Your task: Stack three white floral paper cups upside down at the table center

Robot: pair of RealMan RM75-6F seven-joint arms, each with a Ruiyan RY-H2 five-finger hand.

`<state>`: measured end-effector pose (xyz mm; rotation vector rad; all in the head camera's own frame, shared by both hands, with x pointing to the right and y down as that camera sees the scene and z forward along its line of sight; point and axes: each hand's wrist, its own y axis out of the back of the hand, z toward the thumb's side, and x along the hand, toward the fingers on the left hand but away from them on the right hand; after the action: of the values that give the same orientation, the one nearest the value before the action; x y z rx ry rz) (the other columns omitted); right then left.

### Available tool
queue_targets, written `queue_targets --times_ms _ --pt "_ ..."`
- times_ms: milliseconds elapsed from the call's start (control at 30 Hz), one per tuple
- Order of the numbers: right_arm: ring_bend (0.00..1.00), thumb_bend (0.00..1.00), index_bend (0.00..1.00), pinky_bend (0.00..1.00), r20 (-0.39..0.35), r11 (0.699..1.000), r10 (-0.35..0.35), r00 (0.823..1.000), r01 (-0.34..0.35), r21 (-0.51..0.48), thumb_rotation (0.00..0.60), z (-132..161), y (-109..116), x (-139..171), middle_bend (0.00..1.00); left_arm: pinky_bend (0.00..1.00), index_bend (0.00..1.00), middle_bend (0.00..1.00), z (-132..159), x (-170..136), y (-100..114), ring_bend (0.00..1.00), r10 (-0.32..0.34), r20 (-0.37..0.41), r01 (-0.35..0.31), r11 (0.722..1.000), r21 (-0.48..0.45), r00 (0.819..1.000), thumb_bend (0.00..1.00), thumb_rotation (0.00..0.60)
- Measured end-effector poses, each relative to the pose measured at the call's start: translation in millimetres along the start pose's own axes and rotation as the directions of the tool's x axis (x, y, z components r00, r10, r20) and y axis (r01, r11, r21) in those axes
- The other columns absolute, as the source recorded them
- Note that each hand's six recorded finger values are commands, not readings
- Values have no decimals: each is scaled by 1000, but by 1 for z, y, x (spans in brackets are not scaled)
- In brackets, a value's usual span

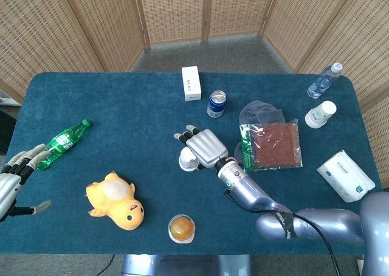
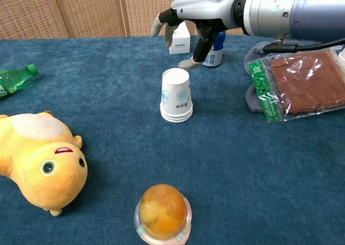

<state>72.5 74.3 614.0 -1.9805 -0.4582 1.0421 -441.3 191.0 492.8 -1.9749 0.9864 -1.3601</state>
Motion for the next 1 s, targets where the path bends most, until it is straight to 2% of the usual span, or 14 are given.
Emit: queue_targets --times_ms 133,367,633,1000 --pt "89 383 146 558 12 999 -32 999 32 -1 600 -6 7 9 251 45 0 0 0 0 0 0 -2 1 2 1000 0 1000 225 600" --pt "0 375 138 370 59 993 -117 991 117 7 600 -38 13 41 163 45 0 0 2 -1 -1 0 2 7 -2 1000 11 1000 225 600" --pt "0 370 141 367 146 976 -205 968 214 -47 600 -98 12 98 162 45 0 0 7 -1 -7 0 1 16 -2 999 32 1000 226 600" --pt "0 342 152 387 183 960 -243 953 263 -96 600 -151 1 164 174 46 0 0 15 0 -20 0 -24 23 23 998 61 999 225 600"
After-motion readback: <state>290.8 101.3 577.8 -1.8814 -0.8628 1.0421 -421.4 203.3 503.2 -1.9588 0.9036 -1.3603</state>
